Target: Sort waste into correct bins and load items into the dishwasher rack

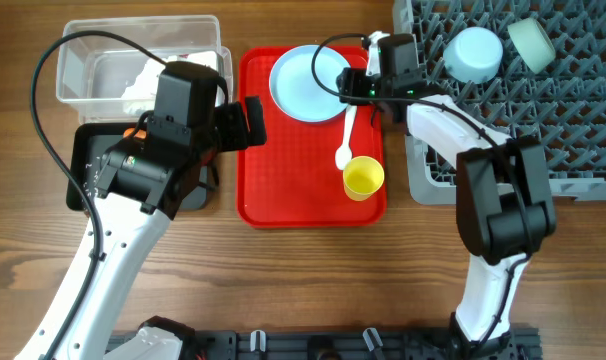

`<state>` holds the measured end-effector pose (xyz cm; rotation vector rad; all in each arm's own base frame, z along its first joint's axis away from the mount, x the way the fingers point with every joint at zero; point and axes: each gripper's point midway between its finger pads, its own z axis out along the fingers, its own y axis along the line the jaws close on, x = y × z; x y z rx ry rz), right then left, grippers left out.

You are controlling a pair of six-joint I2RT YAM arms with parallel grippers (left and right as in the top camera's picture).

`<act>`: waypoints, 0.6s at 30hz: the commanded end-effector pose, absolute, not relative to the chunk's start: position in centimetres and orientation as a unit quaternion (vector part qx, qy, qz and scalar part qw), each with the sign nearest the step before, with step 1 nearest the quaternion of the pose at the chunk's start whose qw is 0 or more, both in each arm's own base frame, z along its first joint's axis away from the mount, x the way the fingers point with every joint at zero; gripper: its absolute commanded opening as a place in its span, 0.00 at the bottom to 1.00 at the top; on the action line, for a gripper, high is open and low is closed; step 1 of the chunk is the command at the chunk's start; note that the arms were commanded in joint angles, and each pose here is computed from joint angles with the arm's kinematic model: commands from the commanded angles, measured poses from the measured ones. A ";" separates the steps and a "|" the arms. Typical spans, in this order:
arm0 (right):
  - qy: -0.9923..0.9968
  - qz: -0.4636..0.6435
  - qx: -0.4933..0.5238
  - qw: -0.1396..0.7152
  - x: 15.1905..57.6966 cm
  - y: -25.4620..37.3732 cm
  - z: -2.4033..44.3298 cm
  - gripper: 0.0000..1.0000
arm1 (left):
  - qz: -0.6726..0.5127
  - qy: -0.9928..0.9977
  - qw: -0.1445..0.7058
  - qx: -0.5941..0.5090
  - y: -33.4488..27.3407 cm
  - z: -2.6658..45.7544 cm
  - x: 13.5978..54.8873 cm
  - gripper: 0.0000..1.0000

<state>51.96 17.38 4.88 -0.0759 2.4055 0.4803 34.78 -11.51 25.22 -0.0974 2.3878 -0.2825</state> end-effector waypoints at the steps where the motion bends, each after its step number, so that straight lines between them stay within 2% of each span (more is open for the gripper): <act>1: 0.925 0.172 -0.035 0.336 52.6 17.2 3.5 0.58 | -0.103 0.925 0.363 -0.036 -11.4 25.4 35.0 1.00; 8: 0.935 0.158 -0.055 0.313 52.1 17.1 0.1 0.50 | -0.103 0.925 0.363 -0.036 -11.4 25.4 35.0 1.00; 9: 0.936 0.157 -0.054 0.309 52.0 17.0 -0.4 0.45 | -0.103 0.925 0.363 -0.036 -11.4 25.4 35.0 1.00; 11: 0.937 0.157 -0.055 0.309 52.0 17.0 -0.5 0.23 | -0.103 0.925 0.363 -0.036 -11.4 25.4 35.0 1.00; 13: 0.935 0.157 -0.058 0.313 52.2 17.0 -0.3 0.11 | -0.103 0.925 0.363 -0.036 -11.4 25.4 35.0 1.00; 14: 0.934 0.157 -0.058 0.315 52.2 17.1 -0.3 0.07 | -0.103 0.925 0.363 -0.036 -11.4 25.4 35.0 1.00; 18: 0.934 0.149 -0.055 0.319 52.4 16.8 -0.2 0.04 | -0.103 0.925 0.363 -0.036 -11.4 25.4 35.0 1.00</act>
